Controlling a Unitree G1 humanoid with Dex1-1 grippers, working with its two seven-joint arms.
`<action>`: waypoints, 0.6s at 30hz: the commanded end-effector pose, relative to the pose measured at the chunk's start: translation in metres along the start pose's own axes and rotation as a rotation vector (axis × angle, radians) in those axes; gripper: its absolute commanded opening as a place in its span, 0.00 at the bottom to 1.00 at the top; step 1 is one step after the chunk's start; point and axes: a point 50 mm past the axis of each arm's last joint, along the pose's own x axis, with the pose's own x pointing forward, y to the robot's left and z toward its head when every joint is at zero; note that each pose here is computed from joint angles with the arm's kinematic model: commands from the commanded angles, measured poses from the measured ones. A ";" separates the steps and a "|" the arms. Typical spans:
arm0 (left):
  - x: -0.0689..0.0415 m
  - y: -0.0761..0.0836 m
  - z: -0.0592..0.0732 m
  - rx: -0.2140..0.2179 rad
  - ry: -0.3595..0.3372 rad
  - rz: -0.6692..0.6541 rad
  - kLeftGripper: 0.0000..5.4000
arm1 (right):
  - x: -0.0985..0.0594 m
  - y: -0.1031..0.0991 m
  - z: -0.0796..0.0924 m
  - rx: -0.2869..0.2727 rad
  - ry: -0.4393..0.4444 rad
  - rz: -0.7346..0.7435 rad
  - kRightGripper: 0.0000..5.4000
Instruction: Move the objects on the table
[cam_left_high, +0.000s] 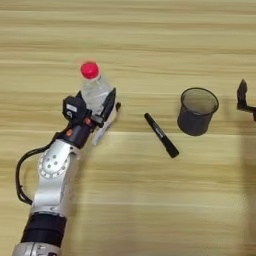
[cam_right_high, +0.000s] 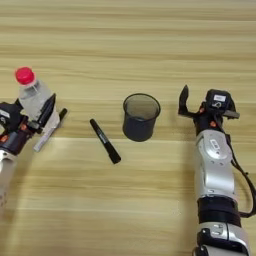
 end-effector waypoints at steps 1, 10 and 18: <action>0.003 -0.010 -0.001 0.004 0.010 -0.086 0.58 | 0.001 0.001 0.001 -0.005 -0.005 -0.003 1.00; 0.004 -0.019 -0.018 -0.002 0.079 -0.163 0.58 | 0.001 0.002 0.001 -0.005 -0.003 0.000 1.00; 0.006 -0.028 -0.027 -0.017 0.106 -0.215 0.58 | 0.001 0.004 0.001 -0.003 -0.005 0.001 1.00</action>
